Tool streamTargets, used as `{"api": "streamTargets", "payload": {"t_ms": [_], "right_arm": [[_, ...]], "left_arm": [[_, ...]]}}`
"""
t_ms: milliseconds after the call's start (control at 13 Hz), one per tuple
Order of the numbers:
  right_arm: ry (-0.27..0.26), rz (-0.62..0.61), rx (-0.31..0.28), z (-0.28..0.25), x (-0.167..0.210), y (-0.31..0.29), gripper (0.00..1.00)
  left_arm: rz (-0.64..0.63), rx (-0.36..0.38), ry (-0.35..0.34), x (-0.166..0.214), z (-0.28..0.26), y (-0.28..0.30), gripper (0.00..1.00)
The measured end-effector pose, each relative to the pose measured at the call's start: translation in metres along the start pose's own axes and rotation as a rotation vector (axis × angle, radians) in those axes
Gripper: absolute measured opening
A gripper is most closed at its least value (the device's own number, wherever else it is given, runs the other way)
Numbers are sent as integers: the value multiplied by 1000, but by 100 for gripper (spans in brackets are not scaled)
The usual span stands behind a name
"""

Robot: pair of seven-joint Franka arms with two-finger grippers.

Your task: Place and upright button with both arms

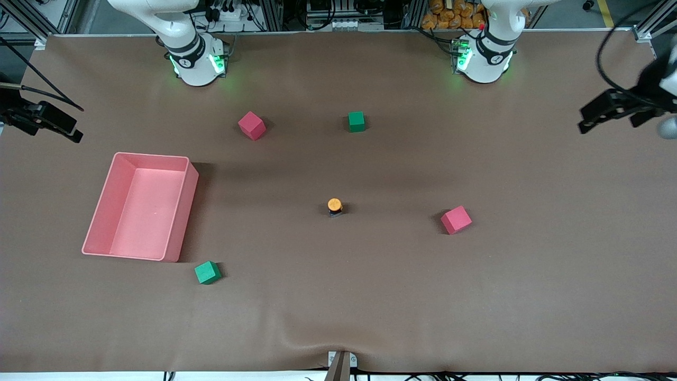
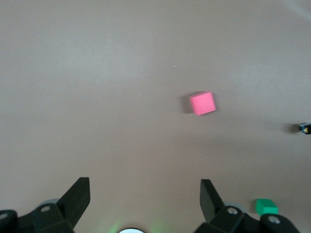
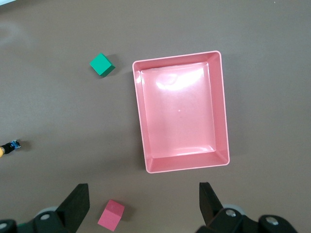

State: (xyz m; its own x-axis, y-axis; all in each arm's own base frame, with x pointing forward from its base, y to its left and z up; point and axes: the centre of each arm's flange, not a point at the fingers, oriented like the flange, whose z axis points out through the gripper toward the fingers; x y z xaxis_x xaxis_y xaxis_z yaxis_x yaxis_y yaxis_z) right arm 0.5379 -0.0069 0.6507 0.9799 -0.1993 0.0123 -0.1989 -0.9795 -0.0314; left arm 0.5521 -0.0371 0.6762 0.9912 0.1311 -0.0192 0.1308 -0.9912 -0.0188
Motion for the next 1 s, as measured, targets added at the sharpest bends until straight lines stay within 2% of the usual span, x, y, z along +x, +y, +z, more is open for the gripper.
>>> {"api": "streamTargets", "payload": {"t_ms": [231, 385, 538, 769, 1000], "right_arm": [[-1, 1, 0, 0, 0, 1, 100], [-1, 2, 0, 0, 0, 1, 100], [-1, 2, 0, 0, 0, 1, 100], [-3, 2, -1, 0, 0, 1, 100], [-5, 3, -1, 0, 0, 2, 100]], "left_arm": [[-14, -45, -30, 3, 9, -34, 100], [6, -57, -22, 1, 15, -45, 100], [36, -46, 9, -18, 20, -29, 100], [74, -36, 10, -50, 16, -10, 100], [92, -21, 1, -59, 12, -1, 100]]}}
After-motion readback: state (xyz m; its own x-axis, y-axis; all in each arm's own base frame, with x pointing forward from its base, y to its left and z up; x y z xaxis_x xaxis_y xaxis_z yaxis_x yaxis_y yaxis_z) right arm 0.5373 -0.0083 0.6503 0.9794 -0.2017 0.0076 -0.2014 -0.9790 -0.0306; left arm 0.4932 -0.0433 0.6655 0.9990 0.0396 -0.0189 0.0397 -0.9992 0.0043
